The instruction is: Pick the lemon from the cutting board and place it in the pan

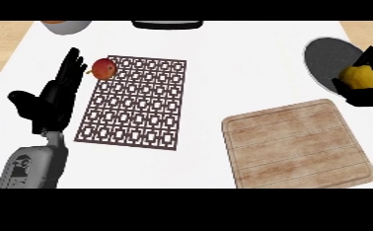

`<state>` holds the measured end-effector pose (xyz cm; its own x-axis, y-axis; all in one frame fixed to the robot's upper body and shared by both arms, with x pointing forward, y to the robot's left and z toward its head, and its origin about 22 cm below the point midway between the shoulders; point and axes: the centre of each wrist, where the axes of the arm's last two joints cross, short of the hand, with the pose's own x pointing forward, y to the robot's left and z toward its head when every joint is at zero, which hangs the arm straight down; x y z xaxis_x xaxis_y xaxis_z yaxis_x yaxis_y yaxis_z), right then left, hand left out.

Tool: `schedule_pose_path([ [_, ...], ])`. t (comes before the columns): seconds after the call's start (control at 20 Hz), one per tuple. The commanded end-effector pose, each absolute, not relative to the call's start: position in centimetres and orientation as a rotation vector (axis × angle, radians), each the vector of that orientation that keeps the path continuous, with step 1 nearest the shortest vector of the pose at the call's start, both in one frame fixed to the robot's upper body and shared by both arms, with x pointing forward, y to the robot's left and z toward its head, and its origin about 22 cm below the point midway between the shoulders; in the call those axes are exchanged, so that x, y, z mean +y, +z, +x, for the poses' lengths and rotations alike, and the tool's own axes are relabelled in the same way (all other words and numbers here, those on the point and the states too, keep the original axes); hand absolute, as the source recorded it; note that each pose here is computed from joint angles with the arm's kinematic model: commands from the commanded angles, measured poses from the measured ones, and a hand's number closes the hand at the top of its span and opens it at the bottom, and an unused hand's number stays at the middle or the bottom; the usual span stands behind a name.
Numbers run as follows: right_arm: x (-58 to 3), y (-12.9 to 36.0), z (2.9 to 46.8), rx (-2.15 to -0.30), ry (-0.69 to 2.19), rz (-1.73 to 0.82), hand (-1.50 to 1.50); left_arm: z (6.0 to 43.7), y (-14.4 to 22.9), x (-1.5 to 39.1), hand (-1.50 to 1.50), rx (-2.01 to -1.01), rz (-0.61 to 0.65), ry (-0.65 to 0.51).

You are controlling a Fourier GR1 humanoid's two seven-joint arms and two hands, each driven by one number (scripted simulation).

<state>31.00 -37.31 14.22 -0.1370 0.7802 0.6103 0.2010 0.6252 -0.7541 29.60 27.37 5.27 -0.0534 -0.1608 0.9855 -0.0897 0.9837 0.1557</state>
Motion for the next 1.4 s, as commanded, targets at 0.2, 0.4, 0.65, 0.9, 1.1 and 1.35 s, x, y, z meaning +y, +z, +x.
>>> schedule_pose_path([
  [0.2,-45.0,12.7,34.4,-1.597,0.583,-1.027,1.50,29.7,5.7,27.4,0.00,-1.648,0.157,-0.097],
  [0.4,-46.5,11.6,34.7,-1.556,0.623,-1.165,1.50,30.4,5.2,24.7,0.00,-1.653,0.135,-0.093],
  [0.65,-47.3,11.8,36.1,-1.540,0.555,-1.146,1.50,31.3,5.9,26.8,0.00,-1.660,0.152,-0.102],
  [0.9,-47.4,8.0,35.2,-1.516,0.571,-1.153,1.50,31.4,6.3,25.0,0.00,-1.679,0.110,-0.114],
  [1.1,-46.6,6.3,35.6,-1.409,0.523,-0.870,-1.50,31.7,6.1,24.6,0.00,-1.674,0.109,-0.113],
  [1.35,-47.0,5.5,35.2,-1.403,0.494,-0.672,-1.50,31.4,6.1,25.2,0.00,-1.669,0.122,-0.103],
])
